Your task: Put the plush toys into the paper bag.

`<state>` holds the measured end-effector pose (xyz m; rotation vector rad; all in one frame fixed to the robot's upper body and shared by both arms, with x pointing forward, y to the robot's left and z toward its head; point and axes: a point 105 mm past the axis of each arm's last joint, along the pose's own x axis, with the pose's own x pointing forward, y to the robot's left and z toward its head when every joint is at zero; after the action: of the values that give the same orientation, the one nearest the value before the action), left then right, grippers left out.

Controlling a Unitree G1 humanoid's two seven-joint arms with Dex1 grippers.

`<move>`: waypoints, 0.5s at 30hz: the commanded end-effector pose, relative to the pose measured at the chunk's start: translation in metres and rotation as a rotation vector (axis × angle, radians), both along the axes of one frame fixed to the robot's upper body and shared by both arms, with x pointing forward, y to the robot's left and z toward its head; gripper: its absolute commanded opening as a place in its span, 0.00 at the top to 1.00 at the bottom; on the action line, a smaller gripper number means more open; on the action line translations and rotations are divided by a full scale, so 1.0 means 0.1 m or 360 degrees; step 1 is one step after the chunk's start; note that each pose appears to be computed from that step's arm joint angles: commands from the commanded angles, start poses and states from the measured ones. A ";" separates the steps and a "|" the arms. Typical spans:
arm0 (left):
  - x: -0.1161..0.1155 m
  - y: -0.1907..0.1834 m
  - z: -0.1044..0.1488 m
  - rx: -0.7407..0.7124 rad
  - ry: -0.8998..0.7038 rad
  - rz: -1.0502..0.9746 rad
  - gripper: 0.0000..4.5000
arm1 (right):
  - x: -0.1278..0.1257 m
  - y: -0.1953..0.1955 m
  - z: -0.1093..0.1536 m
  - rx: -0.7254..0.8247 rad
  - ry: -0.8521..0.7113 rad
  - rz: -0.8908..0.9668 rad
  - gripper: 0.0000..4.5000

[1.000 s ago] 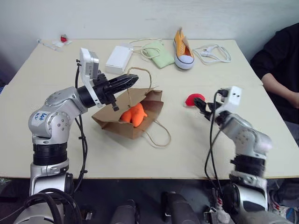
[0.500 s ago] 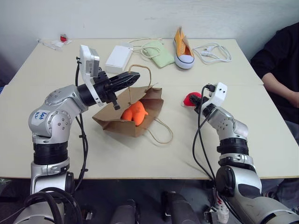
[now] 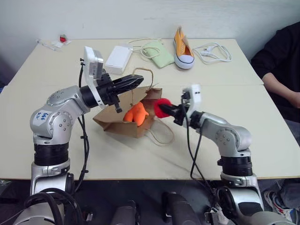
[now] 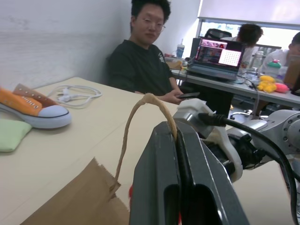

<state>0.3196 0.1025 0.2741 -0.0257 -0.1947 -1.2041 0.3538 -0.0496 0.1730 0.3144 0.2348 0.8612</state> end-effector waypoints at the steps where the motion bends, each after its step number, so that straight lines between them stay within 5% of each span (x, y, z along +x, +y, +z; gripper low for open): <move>1: -0.17 -0.08 0.16 -0.0041 -0.0067 -0.0137 1.00 | 0.00 0.20 0.19 0.0019 -0.0080 0.0070 0.93; 6: -0.27 -0.11 0.16 -0.0011 -0.0066 -0.0216 1.00 | 0.26 0.32 0.13 0.0008 -0.0003 -0.0047 0.93; 11: -0.27 -0.09 0.09 0.0034 -0.0053 -0.0199 1.00 | 0.33 0.44 0.26 0.0363 0.0213 -0.0022 0.93; 15: -0.27 -0.09 0.07 0.0016 -0.0048 -0.0196 1.00 | 0.44 0.54 0.09 0.0216 0.0286 -0.0124 0.93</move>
<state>0.3009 0.0964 0.2707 -0.0484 -0.1575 -1.3080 0.3943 -0.0006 0.1818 0.5517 0.3321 0.8004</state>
